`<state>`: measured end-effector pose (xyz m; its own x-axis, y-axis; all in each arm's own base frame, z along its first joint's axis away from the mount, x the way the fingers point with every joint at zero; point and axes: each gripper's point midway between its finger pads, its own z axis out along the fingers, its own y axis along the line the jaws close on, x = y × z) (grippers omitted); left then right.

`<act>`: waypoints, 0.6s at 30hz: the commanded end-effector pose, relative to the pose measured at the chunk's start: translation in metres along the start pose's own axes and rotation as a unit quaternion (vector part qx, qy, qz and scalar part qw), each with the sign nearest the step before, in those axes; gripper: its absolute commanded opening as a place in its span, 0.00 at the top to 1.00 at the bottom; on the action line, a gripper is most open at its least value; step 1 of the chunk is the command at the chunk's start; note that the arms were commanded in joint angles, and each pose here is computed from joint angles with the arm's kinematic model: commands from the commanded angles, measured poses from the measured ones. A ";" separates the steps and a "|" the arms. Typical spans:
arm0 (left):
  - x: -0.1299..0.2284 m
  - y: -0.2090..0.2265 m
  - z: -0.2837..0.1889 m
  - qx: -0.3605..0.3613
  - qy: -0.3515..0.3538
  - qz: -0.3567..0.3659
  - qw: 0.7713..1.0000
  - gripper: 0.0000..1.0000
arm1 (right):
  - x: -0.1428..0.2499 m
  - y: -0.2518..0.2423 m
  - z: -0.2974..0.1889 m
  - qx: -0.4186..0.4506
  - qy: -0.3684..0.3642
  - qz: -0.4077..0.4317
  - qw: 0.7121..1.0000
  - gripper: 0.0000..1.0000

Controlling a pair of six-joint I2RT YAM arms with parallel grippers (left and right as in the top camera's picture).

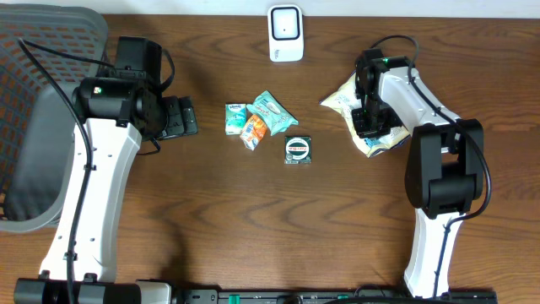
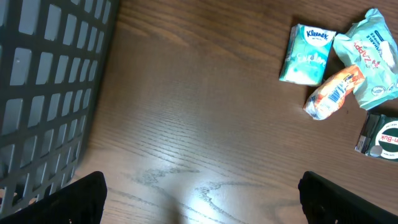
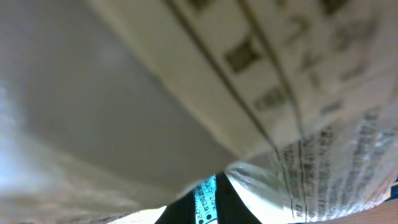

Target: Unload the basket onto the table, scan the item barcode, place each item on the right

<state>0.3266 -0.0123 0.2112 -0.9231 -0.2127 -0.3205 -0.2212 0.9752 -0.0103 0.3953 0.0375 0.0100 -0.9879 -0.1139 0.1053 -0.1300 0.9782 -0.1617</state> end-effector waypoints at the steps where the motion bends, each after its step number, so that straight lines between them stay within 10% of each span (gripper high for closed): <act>1: 0.001 0.004 0.001 -0.007 0.002 0.005 1.000 0.02 | -0.009 -0.002 -0.036 0.001 -0.042 0.004 0.999 0.93; 11: 0.001 0.004 0.001 -0.007 0.002 0.005 1.000 0.02 | -0.058 -0.022 -0.181 -0.014 -0.298 0.047 0.953 0.79; 18: 0.001 0.004 0.001 -0.007 0.002 0.005 1.000 0.02 | -0.093 0.003 -0.150 -0.068 -0.309 0.032 0.948 0.80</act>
<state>0.3266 -0.0123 0.2112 -0.9231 -0.2127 -0.3205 -0.2212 0.9752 -0.0103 0.4977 0.0629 0.1899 -0.8148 -0.0873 -0.5732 -0.0586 0.9959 -0.0684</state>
